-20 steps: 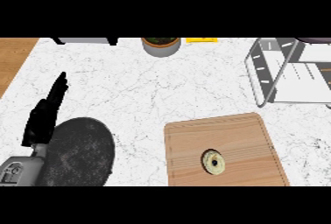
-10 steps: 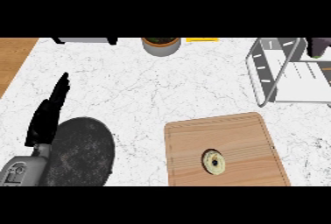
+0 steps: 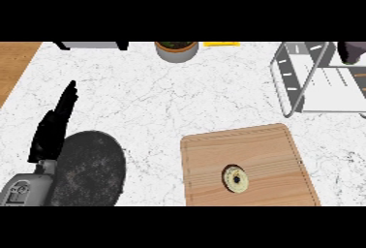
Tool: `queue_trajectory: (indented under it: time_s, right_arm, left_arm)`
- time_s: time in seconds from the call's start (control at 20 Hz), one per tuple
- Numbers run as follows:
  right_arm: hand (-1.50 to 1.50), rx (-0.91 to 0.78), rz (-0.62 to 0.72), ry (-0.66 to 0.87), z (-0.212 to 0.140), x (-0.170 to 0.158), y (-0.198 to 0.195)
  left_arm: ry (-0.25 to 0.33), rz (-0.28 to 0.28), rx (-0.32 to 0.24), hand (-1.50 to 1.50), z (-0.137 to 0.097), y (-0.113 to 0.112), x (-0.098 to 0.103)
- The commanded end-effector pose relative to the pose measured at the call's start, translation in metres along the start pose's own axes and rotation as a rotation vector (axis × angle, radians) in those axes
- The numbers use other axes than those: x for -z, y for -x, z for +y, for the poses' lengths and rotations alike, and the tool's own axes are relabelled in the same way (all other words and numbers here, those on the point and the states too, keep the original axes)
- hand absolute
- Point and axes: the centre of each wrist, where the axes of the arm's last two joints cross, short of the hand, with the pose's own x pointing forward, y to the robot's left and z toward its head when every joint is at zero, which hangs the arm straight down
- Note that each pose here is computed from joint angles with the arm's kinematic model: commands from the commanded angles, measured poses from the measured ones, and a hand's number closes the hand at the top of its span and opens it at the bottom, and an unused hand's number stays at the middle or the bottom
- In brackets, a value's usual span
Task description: Pick the eggplant from the cutting board and place it in the tiered basket
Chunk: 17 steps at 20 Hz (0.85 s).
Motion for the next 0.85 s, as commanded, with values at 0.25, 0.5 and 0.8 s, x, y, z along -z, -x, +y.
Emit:
queue_trajectory:
  time_s: [0.25, 0.5, 0.8]
  right_arm:
    - [-1.50, 0.130, 0.182, 0.018, -0.112, -0.022, 0.062]
    - [-1.50, 0.166, 0.209, -0.011, -0.159, -0.050, 0.098]
    - [-1.50, 0.242, 0.158, 0.020, -0.189, -0.093, 0.144]
  left_arm:
    - [-0.014, 0.028, 0.001, 0.00, 0.018, 0.019, -0.007]
    - [-0.013, 0.003, -0.010, 0.00, 0.009, 0.010, -0.005]
    - [-0.006, 0.014, -0.012, 0.00, 0.002, 0.012, -0.001]
